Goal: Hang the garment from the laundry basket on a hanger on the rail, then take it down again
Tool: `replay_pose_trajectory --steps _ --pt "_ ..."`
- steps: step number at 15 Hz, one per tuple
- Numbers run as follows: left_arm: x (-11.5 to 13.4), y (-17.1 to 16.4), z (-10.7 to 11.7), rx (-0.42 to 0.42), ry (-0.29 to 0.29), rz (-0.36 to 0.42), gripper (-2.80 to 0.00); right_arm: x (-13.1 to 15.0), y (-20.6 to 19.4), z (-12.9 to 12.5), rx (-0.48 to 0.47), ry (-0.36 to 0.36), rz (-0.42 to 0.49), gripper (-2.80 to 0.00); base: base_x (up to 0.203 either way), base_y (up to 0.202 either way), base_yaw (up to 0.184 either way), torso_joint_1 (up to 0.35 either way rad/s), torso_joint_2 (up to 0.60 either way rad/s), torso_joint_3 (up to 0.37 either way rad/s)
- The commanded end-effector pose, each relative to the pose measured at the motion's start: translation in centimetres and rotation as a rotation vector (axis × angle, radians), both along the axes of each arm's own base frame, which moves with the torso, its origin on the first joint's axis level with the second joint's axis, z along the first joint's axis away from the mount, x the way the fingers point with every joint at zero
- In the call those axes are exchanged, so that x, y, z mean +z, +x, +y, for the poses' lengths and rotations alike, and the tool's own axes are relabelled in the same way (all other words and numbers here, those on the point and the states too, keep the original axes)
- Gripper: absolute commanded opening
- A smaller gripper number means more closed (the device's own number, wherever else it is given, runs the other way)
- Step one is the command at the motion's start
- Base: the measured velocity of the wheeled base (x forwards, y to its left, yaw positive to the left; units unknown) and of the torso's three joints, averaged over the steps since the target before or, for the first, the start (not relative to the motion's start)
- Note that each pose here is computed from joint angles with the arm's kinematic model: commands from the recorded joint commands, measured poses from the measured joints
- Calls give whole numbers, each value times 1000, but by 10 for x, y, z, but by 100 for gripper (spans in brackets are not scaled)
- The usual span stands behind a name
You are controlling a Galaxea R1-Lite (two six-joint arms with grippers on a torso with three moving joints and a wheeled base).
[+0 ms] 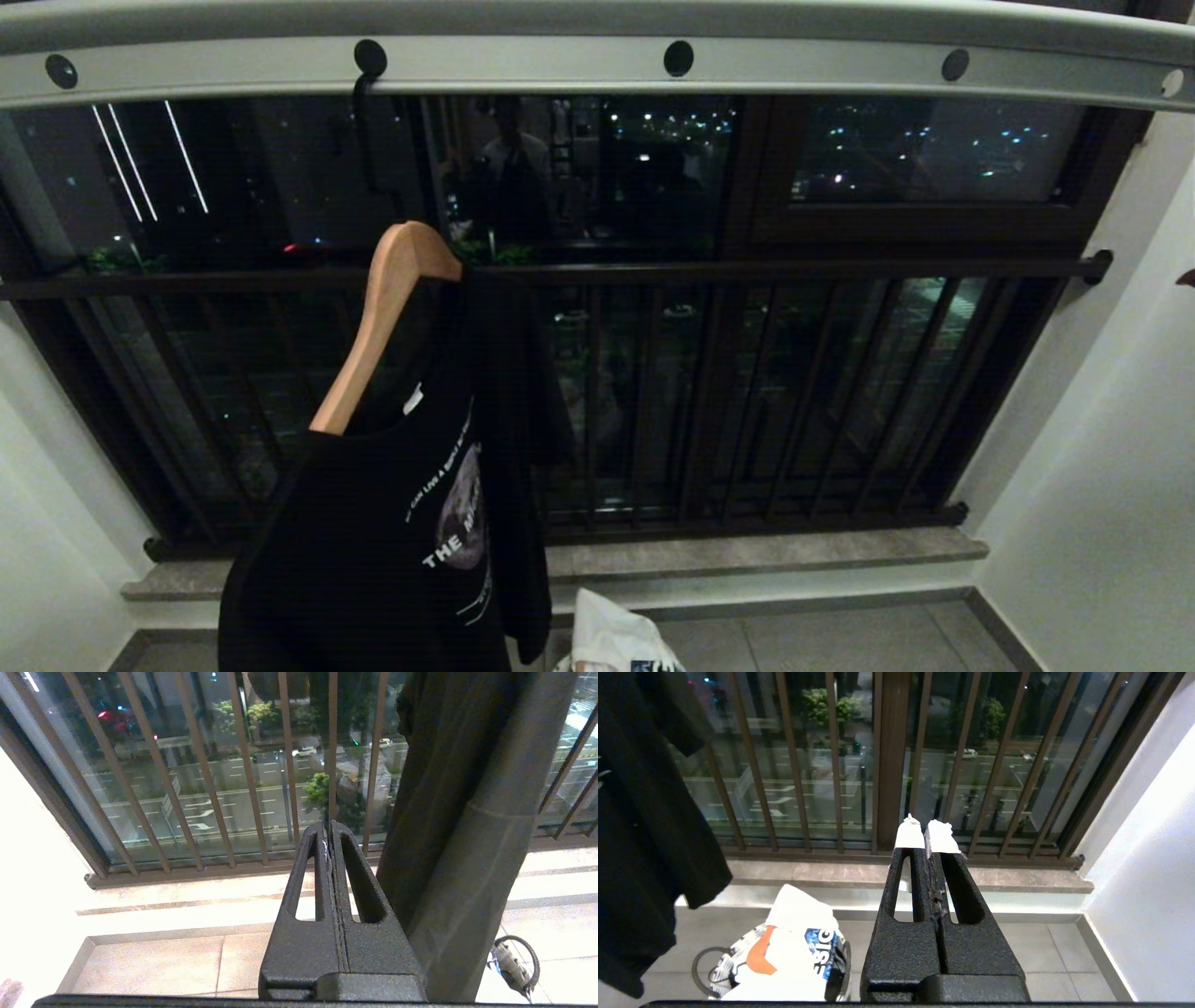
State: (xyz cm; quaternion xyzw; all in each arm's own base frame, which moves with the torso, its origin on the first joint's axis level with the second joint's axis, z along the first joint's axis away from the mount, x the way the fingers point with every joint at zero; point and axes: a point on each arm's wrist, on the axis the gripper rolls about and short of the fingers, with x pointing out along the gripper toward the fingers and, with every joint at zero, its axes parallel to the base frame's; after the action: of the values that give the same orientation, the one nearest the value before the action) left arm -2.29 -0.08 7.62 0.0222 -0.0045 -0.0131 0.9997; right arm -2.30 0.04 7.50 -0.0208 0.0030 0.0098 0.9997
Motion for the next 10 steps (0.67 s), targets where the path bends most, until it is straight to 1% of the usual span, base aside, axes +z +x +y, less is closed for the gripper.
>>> replay_pose_trajectory --steps 1,10 --pt "0 0 0 0 0 1 -280 0 0 0 0 -1 1 -280 0 0 0 56 -147 -44" --pt "-1 0 0 0 0 2 -280 0 0 0 0 0 1 -280 0 0 0 0 4 1"
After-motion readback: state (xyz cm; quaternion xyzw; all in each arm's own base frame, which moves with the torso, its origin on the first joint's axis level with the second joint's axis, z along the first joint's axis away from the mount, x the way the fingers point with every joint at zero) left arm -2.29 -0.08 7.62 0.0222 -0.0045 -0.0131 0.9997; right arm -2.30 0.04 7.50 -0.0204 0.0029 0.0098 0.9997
